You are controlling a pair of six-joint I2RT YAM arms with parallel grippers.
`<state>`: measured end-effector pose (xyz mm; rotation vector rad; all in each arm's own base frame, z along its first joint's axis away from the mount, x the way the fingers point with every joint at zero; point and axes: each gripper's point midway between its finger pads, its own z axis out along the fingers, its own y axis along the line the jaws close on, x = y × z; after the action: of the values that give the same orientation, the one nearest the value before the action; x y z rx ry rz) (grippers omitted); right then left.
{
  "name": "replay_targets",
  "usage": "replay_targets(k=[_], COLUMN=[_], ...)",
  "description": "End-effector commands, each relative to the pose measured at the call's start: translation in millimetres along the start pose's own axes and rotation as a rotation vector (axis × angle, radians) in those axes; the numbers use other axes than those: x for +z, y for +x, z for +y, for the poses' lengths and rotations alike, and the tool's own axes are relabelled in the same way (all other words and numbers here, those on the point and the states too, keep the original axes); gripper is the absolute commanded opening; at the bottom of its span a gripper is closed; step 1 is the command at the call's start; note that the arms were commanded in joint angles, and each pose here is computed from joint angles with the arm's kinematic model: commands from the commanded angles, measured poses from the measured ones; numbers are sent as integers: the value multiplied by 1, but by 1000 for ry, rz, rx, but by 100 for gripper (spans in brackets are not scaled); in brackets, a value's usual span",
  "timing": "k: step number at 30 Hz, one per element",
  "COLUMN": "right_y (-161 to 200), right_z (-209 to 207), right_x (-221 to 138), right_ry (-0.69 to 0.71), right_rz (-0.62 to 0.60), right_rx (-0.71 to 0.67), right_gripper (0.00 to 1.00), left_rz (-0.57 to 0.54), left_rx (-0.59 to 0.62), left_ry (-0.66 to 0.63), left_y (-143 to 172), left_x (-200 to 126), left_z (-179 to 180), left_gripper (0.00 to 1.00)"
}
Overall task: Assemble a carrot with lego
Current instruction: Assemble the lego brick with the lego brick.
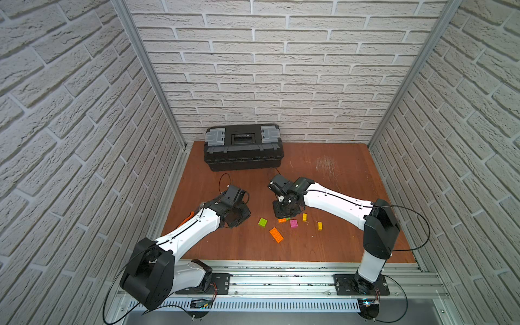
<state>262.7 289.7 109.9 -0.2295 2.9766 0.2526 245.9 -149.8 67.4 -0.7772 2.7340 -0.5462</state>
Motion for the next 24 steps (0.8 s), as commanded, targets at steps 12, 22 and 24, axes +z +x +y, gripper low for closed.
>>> replay_targets(k=[12, 22, 24], right_y=[-23, -19, -17], right_z=[51, 45, 47], right_x=[32, 44, 44], right_ry=[5, 57, 46], right_rz=[69, 109, 117], right_rx=[-517, -793, -822], right_gripper=[14, 14, 14], left_rz=[-239, -327, -321], left_rx=[-123, -253, -246], left_ry=[65, 224, 214], left_y=[-9, 5, 4], left_x=[-63, -97, -99], left_z=[55, 81, 80], left_gripper=[32, 49, 52])
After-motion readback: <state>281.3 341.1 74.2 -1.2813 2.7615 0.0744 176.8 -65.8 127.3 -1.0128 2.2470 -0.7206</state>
